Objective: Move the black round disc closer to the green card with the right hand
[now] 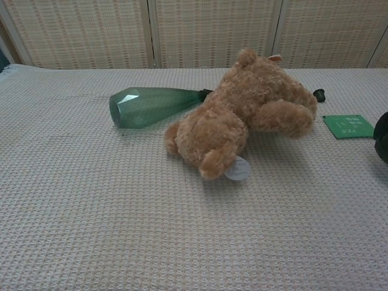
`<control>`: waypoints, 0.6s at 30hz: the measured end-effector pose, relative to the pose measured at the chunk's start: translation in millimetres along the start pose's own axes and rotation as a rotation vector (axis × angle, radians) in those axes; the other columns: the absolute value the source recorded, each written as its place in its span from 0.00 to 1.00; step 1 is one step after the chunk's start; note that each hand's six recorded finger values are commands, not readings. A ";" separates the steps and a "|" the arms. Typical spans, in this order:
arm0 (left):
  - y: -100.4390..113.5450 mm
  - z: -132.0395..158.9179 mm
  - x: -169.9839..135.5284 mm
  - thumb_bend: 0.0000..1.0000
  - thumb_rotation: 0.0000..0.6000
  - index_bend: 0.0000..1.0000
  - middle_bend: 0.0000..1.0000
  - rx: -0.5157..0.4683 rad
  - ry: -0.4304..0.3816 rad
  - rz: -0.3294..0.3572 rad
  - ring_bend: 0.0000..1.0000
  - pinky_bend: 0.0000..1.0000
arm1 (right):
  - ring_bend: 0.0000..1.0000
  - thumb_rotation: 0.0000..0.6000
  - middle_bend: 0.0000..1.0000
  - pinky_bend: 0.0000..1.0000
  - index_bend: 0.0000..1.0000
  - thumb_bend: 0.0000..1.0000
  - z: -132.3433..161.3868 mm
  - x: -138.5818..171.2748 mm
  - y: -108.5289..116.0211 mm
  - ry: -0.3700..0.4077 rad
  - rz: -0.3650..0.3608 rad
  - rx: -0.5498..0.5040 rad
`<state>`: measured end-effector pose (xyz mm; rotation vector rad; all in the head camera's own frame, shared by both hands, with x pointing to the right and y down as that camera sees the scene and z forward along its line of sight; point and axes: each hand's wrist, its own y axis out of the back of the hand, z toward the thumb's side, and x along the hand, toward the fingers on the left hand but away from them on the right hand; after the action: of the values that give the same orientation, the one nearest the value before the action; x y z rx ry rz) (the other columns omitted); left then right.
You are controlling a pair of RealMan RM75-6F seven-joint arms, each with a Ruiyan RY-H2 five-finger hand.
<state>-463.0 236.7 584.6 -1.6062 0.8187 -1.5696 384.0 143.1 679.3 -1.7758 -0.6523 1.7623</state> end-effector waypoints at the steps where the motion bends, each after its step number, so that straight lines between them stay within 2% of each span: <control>1: -0.2 0.3 0.0 0.53 1.00 0.47 0.03 0.001 0.000 -0.002 0.04 0.24 | 0.70 1.00 0.57 0.82 0.65 0.19 1.1 -1.3 -0.4 -0.001 0.004 0.000; 10: 1.1 -0.2 -0.3 0.53 1.00 0.47 0.03 -0.001 0.003 -0.001 0.04 0.24 | 0.70 1.00 0.57 0.82 0.65 0.19 9.1 -16.5 -12.1 -0.024 0.111 -0.015; 13: 1.0 -0.5 -0.3 0.53 1.00 0.46 0.03 -0.001 0.004 -0.003 0.04 0.24 | 0.69 1.00 0.57 0.82 0.65 0.19 15.4 -22.9 -11.2 -0.016 0.124 -0.015; 16: 0.7 -0.6 -0.2 0.53 1.00 0.47 0.03 -0.001 0.004 -0.006 0.04 0.24 | 0.64 1.00 0.57 0.77 0.62 0.19 18.4 -25.2 -10.6 -0.009 0.124 -0.016; 18: 0.9 -0.6 -0.1 0.53 1.00 0.47 0.03 -0.002 0.005 -0.006 0.04 0.24 | 0.55 1.00 0.51 0.73 0.59 0.19 19.2 -25.4 -10.6 -0.003 0.127 -0.015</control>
<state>-463.5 236.3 583.8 -1.6082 0.8188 -1.5776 364.7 134.4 705.4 -1.8616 -0.5671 1.8481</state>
